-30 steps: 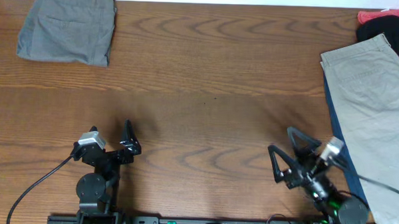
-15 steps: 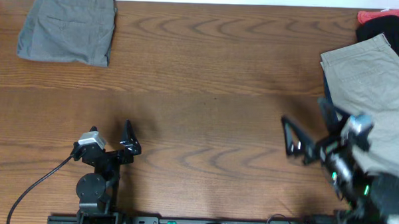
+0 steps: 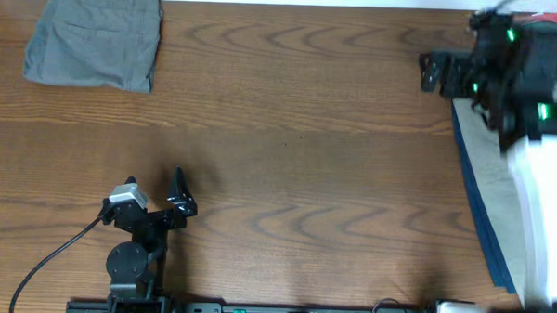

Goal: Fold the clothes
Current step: 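Reach the right gripper to the khaki shorts waistband on the pile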

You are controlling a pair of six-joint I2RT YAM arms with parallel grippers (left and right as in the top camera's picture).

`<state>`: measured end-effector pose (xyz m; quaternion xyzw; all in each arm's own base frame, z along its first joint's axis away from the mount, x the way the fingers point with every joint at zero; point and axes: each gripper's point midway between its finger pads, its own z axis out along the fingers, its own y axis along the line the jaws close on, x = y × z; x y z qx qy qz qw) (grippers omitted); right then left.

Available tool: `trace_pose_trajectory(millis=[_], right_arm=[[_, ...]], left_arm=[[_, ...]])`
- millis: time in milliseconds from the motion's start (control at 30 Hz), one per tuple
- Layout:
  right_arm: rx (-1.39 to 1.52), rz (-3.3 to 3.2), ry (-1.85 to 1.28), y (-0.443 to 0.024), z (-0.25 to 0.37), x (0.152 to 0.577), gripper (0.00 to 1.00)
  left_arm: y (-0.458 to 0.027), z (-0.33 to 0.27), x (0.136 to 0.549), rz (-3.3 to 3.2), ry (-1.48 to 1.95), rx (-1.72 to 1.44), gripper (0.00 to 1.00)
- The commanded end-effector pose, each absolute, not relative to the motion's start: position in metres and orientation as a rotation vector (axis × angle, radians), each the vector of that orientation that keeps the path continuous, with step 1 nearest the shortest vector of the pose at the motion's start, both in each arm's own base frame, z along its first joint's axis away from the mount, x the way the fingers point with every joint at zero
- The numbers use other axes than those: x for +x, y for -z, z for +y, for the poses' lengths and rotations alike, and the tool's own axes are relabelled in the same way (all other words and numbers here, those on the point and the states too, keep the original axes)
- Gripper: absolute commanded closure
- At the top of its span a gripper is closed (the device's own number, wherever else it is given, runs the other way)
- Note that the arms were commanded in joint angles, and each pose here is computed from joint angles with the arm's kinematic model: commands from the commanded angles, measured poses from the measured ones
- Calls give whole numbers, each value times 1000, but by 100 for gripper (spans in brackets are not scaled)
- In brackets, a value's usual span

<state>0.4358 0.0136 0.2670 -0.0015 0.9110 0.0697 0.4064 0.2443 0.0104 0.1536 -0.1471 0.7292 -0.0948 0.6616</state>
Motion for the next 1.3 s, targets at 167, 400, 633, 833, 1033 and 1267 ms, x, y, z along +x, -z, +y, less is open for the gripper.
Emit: trace_pose_trajectory(millis=[167,400,633,833,1033,1267], right_arm=[[111,2431,179,-212,-47,476,1],[131,2593,347,-127,-77,489,1],[123,2624,521,-68,-99,507,2],[68,2650,631,-41,-109,509,10],[64,2650,669,-33,-115,510,29],[33,2646,657,-33,-114,513,28]], left_arm=[[-136,13,243,1697,181,-337,2],[-136,13,243,1697,181,-337,2],[-137,13,243,1696,181,-337,2],[-137,13,243,1696,182,-337,2],[-136,13,243,1697,181,-337,2],[-136,13,243,1697,181,-337,2]])
